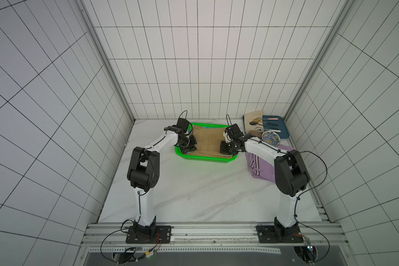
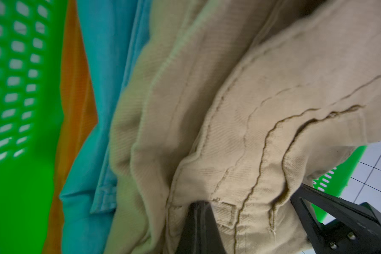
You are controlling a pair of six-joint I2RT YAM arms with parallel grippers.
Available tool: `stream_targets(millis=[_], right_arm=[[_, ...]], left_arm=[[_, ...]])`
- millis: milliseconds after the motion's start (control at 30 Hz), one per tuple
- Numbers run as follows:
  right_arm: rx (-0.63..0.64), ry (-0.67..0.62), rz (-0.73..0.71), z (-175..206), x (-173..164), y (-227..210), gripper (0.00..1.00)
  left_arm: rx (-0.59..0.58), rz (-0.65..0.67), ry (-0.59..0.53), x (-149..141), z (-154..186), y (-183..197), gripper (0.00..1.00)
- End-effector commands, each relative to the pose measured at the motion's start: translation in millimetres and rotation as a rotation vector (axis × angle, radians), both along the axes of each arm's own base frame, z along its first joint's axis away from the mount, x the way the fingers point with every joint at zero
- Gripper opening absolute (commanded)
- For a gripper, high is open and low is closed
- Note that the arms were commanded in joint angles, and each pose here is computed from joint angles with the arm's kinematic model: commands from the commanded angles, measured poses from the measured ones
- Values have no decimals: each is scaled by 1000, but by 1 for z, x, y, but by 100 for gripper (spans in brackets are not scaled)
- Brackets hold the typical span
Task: Put the folded long pants in the basket
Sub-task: Place the long pant in the basket.
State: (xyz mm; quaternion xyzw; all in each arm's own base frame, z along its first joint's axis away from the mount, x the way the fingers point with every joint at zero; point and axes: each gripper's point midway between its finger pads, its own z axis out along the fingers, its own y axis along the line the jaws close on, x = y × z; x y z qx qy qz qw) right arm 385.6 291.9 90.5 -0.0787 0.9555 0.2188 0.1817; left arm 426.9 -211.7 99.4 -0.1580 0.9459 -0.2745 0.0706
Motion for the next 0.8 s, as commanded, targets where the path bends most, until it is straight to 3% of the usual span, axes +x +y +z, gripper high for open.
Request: stream_targets(millis=[0, 200, 400, 600, 767], right_arm=[[-2, 58, -49, 2, -18, -12, 8], [-16, -200, -127, 92, 10, -30, 16], [-21, -332, -143, 128, 54, -28, 19], [-108, -279, -111, 75, 97, -20, 16], [-171, -157, -132, 2, 112, -27, 10]], left_arm=[[-8, 18, 47, -14, 3, 3, 0], [-53, 88, -126, -3, 70, 6, 0], [-85, 78, -144, 39, 78, -9, 0], [-27, 78, -144, 83, 50, -10, 0], [-10, 105, -24, 100, -10, 9, 0]])
